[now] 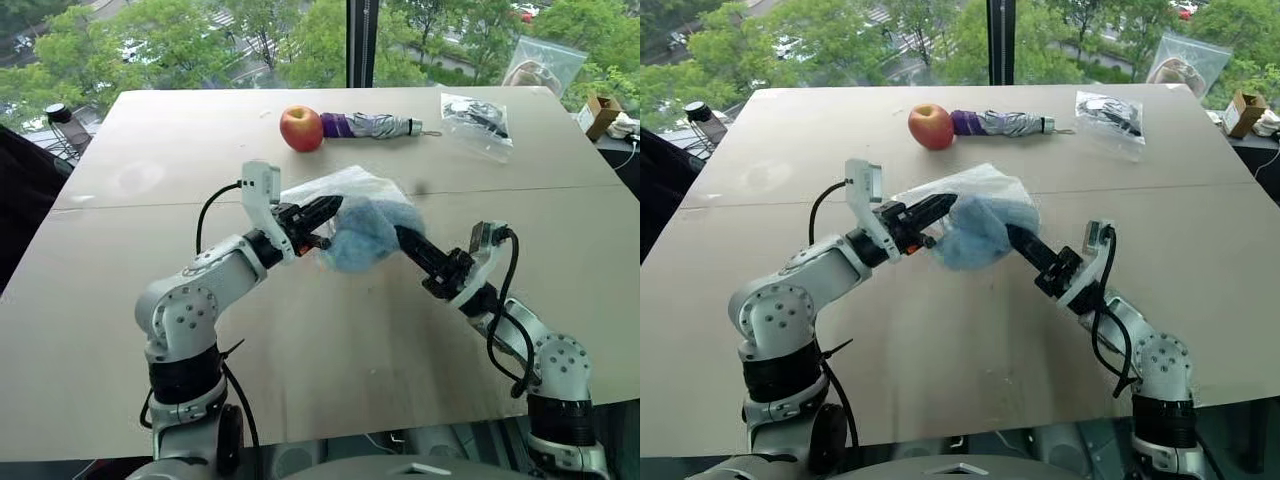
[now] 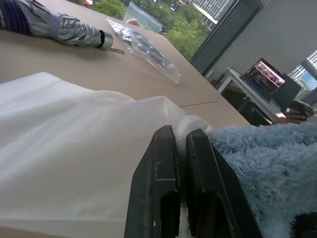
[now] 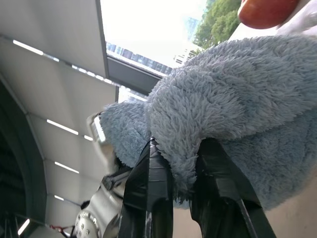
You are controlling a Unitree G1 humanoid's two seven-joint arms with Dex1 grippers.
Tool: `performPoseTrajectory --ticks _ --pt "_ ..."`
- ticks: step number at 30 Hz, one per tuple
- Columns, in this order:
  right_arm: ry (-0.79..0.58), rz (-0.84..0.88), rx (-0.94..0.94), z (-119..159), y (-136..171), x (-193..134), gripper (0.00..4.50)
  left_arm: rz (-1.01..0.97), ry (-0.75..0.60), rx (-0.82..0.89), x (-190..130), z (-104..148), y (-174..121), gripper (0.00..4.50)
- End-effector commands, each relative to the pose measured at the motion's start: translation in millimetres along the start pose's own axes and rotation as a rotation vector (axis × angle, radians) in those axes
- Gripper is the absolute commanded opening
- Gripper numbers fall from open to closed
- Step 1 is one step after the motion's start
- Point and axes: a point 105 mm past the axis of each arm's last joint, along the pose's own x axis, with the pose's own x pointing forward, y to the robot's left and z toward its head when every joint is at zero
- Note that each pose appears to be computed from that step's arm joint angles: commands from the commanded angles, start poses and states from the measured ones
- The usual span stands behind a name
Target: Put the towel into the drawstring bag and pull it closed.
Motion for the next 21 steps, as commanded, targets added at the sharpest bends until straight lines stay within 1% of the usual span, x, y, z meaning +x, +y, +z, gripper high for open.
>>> performPoseTrajectory --ticks 1,3,7,9,11,14,18,21 --pt "-0.005 0.004 -0.005 4.8 3.6 5.3 0.01 -0.069 -0.034 0.036 -1.6 7.1 -21.2 0.00" --pt "0.082 0.018 -0.041 -11.3 5.8 7.6 0.01 -0.068 -0.045 0.027 -0.8 8.1 -23.9 0.00" --pt "0.324 0.034 -0.141 -52.3 4.6 0.8 0.01 -0.052 -0.075 -0.001 1.5 12.9 -25.4 0.00" --pt "0.352 0.017 -0.176 -55.1 -0.8 3.4 0.01 -0.058 -0.075 -0.013 2.9 12.6 -27.3 0.00" --pt "0.324 -0.012 -0.198 -48.4 -7.0 11.5 0.01 -0.078 -0.066 -0.025 4.0 9.6 -31.7 0.00" --pt "0.233 -0.030 -0.193 -34.4 -8.2 27.4 0.01 -0.106 -0.052 -0.036 4.3 5.9 -37.6 0.00" --pt "0.124 0.029 -0.156 -18.9 8.2 46.8 0.01 -0.127 -0.037 -0.041 2.7 2.7 -42.3 0.00" --pt "-0.013 0.076 -0.056 2.4 19.7 57.6 0.01 -0.135 -0.030 -0.045 1.5 1.3 -44.7 0.00"
